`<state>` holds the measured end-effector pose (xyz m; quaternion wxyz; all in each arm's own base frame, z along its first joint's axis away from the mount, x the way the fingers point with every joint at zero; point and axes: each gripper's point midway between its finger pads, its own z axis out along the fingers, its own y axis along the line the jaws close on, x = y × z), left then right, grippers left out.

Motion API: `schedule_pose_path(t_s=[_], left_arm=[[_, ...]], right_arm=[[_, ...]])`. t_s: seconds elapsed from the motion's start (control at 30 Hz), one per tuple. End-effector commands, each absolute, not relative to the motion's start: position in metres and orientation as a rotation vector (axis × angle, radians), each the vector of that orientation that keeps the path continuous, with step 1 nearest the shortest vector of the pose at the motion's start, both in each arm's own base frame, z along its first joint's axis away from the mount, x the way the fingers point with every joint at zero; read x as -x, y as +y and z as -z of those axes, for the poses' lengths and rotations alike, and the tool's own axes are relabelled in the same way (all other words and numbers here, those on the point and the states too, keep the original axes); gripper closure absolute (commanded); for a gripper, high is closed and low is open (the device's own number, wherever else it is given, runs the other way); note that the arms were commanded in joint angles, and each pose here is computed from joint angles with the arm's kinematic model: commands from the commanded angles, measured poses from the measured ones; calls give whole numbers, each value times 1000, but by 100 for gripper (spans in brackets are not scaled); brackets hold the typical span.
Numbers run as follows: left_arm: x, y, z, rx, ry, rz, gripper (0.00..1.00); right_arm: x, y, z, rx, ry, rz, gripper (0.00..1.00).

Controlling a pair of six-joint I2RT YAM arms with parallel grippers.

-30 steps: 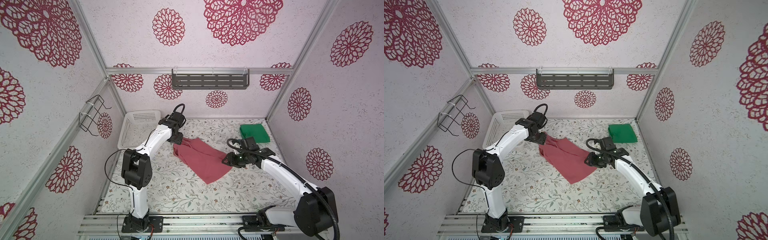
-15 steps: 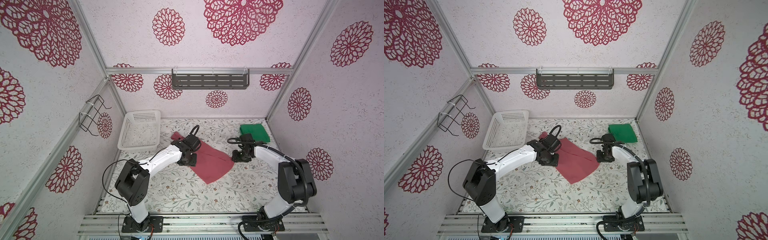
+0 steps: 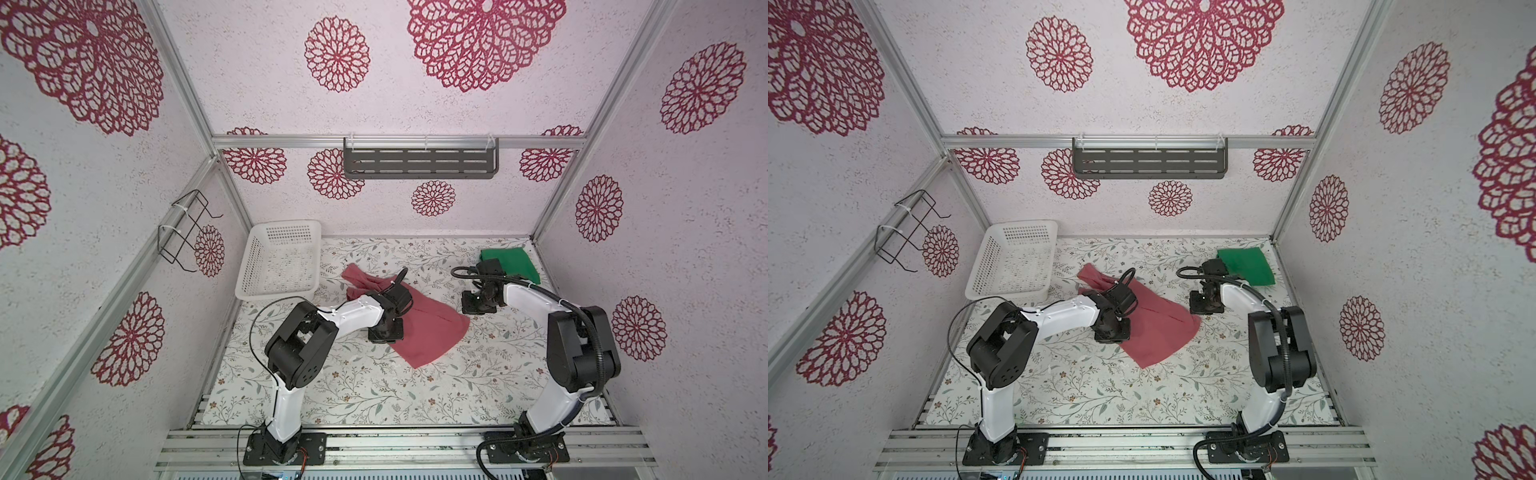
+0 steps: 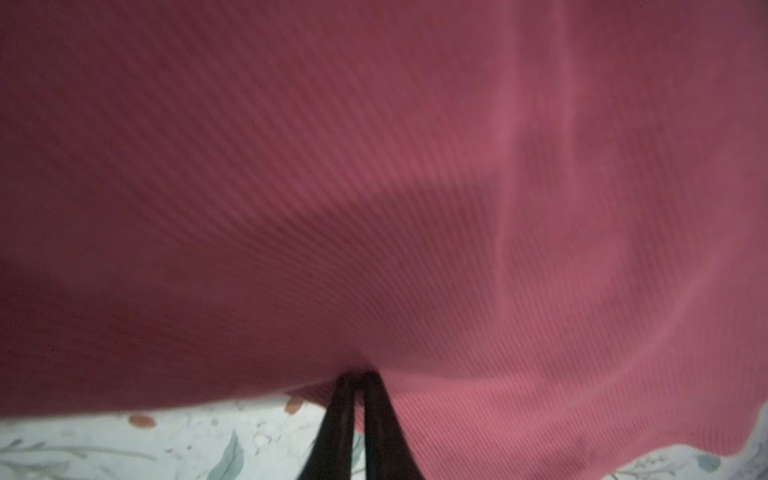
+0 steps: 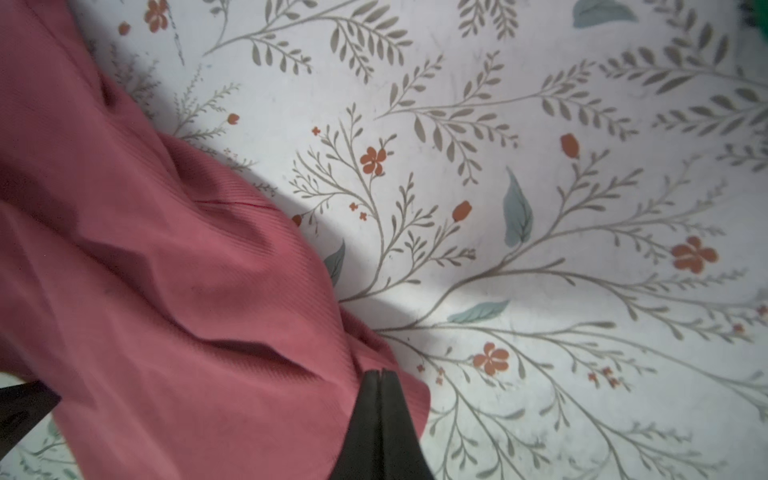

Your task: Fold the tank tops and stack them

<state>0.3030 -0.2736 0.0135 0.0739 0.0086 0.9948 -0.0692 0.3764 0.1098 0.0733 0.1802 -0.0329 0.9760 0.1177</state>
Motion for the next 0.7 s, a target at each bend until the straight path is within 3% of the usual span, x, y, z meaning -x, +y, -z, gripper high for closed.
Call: schedule_pose_path(t_s=[0.0,0.07,0.13,0.2,0.3,0.37,0.47,0.53,0.6,0.67], left_arm=[[-300,-272,-18,-40,2980,186,100],[-297,-268,-15,-56,2985,156,100],[-297,-267,-16,-72,2989,149,100],[-294,-268,-18,-81,2996,144,98],[-291,-272,-17,-76,2995,146,70],[-289,-277,-15,-63,2997,178,65],[-286,-285,-12,-54,2995,226,68],[-285,-289,-9,-59,2999,231,79],[-283,-289,-10,-62,3005,228,97],[-281,-283,-13,-66,3010,195,100]], right_arm=[[-353,109,-95,35,2751,-394,100],[-350,102,-92,62,2747,-341,98],[-353,97,-86,90,2757,-287,78],[-361,98,-81,116,2746,-275,68],[-369,96,-66,135,2767,-236,67],[-373,96,-57,142,2786,-224,67],[-377,101,-48,145,2803,-259,67],[-376,105,-43,138,2813,-293,70],[-373,105,-42,108,2829,-297,84],[-367,102,-47,66,2826,-290,100]])
